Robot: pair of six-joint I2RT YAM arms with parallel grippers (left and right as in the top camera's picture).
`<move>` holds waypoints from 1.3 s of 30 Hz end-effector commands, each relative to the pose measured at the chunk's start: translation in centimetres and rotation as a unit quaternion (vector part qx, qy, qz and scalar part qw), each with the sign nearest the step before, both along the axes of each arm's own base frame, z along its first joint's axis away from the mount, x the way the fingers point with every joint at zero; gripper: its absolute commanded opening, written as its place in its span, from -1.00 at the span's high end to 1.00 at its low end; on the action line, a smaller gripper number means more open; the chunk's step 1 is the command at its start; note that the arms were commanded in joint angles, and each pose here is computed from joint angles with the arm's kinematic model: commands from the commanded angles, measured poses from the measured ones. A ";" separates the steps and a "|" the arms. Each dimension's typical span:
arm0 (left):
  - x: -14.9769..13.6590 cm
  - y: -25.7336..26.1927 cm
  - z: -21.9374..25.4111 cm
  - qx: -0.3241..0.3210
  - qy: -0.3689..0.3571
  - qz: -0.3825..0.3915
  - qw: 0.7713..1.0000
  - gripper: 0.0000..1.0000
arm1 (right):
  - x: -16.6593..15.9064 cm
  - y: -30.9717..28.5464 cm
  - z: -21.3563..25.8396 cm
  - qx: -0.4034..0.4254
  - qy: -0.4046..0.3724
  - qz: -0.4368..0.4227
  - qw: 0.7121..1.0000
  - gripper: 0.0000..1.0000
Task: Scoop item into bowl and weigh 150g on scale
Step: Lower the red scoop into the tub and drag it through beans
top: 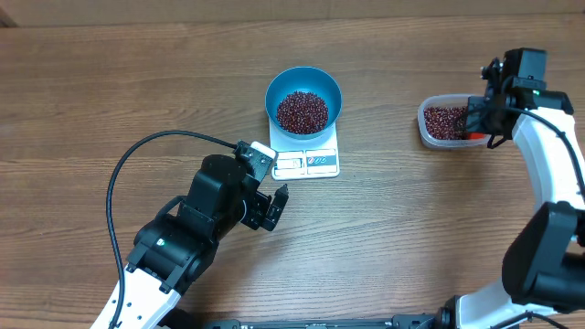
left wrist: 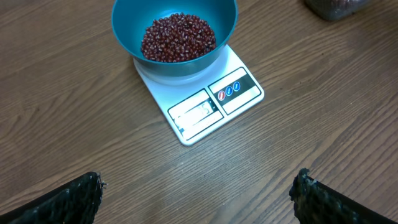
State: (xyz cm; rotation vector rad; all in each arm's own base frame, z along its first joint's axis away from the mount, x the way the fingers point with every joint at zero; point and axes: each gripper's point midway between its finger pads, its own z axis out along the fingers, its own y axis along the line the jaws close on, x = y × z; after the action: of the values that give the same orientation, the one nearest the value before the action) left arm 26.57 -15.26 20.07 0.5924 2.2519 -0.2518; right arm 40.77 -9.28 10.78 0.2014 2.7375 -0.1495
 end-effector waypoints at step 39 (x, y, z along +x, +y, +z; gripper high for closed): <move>-0.2 -0.3 -0.2 -0.008 0.007 -0.002 1.000 -0.99 | -0.3 3.7 -1.7 0.310 -0.031 0.005 0.950 0.93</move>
State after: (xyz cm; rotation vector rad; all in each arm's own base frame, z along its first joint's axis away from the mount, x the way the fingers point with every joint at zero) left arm 26.57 -15.26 20.07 0.5924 2.2519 -0.2518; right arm 40.46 -5.89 9.91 0.2672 2.6382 0.6218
